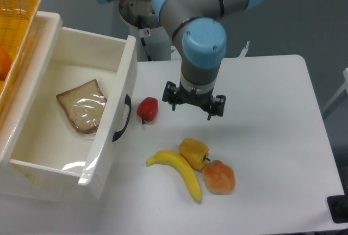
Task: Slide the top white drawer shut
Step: 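Lower the gripper toward the table beside the open white drawer's front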
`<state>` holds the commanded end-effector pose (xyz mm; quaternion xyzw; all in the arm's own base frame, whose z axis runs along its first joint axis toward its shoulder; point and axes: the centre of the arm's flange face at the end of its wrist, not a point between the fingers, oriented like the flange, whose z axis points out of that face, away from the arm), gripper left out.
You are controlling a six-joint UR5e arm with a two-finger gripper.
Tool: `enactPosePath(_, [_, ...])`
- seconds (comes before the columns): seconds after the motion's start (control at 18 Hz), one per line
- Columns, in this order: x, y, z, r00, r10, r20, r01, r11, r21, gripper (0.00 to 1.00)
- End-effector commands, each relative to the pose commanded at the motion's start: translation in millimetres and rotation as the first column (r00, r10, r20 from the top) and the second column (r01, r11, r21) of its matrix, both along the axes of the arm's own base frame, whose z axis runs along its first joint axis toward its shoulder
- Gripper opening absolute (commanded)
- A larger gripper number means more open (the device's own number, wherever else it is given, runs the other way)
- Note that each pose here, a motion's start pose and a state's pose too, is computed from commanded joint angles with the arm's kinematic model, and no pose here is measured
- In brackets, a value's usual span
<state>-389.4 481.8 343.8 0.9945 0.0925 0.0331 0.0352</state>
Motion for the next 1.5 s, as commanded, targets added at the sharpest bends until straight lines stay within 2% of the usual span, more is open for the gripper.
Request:
enactPosePath(0.83, [-10.2, 9.2, -58.2, 0.997, 0.025, 0.078, -0.02, 0.998, -0.058, 1.0])
enactPosePath(1.5, [0.4, 21.0, -65.6, 0.992, 0.014, 0.122, -0.011, 1.0, -0.024, 1.0])
